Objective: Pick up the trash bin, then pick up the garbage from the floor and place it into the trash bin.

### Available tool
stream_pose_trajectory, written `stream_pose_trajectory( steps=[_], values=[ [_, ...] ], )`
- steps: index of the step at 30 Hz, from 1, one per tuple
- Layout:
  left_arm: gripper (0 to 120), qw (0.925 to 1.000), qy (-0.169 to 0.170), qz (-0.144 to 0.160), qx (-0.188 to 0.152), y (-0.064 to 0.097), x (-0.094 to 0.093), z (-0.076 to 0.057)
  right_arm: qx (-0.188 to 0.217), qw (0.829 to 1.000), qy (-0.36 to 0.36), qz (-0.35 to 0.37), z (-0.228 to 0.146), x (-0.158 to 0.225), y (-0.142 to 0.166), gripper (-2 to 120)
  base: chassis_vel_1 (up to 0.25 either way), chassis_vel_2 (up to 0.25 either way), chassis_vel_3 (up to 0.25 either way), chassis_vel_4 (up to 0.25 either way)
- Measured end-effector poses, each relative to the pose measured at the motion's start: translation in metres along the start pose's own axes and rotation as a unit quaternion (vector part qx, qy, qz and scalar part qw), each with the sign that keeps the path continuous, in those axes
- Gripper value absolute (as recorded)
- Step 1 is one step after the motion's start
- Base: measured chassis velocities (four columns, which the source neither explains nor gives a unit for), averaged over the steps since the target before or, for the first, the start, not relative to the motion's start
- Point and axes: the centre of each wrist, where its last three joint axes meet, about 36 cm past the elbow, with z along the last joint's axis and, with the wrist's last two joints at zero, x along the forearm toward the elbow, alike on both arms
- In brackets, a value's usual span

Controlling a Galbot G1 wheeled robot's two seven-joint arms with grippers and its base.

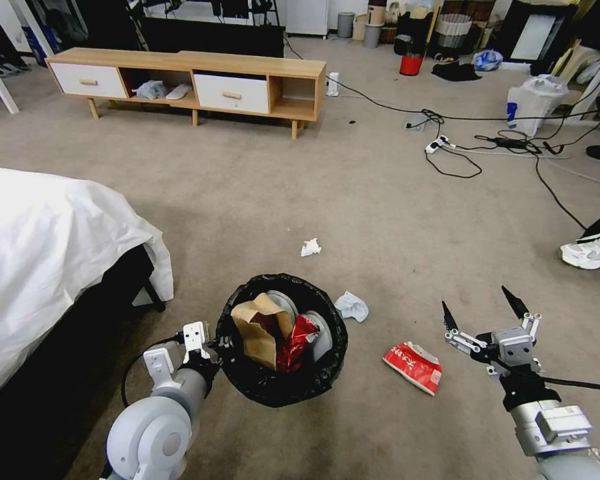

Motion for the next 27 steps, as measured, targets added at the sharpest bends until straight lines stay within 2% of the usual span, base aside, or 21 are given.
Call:
stream_pose_trajectory(
  steps=[19, 27],
  values=[
    [2, 1.0000, 0.000, -0.004, 0.005, 0.0021, -0.0043, -0.0001, -0.010, 1.000, 0.002, 0.002, 0.0013, -0.0049, -0.0039, 100, -0.009, 0.009, 0.012, -0.010],
    [2, 1.0000, 0.001, -0.005, 0.008, 0.0021, -0.0045, 0.0004, -0.015, 1.000, 0.007, 0.001, 0.0013, -0.0061, -0.0044, 100, -0.124, 0.134, 0.132, -0.125]
  ],
)
